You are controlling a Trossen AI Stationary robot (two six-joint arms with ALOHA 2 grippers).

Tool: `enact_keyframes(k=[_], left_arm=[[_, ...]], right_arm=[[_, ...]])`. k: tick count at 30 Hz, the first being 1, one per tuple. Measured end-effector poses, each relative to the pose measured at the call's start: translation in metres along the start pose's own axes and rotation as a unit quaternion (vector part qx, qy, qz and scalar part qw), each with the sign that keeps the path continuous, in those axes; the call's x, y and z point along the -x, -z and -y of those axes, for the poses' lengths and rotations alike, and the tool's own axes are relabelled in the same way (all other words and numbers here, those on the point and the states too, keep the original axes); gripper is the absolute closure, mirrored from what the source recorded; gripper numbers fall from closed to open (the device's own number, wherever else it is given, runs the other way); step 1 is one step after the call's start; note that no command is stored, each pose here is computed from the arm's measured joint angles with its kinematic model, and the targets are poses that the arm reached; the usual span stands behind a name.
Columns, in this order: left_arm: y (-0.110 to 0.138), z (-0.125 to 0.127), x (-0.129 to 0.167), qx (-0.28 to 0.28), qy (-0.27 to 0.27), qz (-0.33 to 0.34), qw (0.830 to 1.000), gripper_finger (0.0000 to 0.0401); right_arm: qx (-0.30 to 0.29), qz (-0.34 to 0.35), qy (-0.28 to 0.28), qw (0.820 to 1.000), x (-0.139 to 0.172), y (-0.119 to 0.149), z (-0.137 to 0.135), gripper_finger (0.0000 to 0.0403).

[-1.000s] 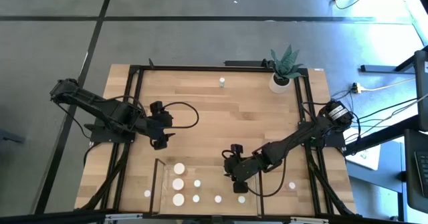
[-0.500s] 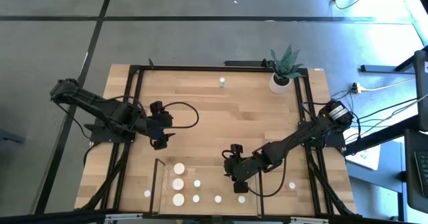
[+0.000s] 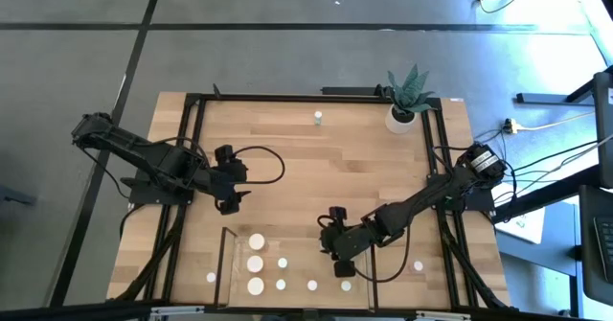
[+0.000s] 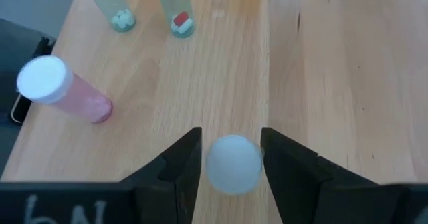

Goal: Pick and place medicine bottles onto shelf by color
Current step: Put the yellow pill bottle on the shelf aligned with the other yellow pill bottles

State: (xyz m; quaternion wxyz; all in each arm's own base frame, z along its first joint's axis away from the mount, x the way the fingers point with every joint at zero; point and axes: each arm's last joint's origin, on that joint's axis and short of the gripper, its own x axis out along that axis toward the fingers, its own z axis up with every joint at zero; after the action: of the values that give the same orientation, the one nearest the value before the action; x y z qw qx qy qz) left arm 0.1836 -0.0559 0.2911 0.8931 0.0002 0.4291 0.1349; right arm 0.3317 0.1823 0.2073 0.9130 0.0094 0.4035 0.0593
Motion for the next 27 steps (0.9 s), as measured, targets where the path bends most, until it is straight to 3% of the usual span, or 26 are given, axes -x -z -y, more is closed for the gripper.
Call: enact_keyframes(k=[11, 18, 22, 27], left_arm=[[0.0, 0.0, 0.0, 0.0, 0.0, 0.0, 1.0, 0.0095], [-0.002, 0.002, -0.001, 0.0, 0.004, 0.009, 1.0, 0.0095], [-0.015, 0.009, -0.003, -0.038, 0.031, 0.062, 0.997, 0.0095], [-0.032, 0.023, -0.011, -0.09, 0.102, 0.115, 0.984, 0.0095]], right_arm=[[0.047, 0.024, -0.006, 0.999, 0.017, -0.029, -0.007, 0.0246], [0.071, -0.002, 0.078, 0.994, 0.041, -0.049, -0.005, 0.0246], [0.073, -0.024, 0.116, 0.99, 0.062, -0.062, -0.002, 0.0246], [0.077, -0.041, 0.142, 0.986, 0.096, -0.082, 0.001, 0.0246]])
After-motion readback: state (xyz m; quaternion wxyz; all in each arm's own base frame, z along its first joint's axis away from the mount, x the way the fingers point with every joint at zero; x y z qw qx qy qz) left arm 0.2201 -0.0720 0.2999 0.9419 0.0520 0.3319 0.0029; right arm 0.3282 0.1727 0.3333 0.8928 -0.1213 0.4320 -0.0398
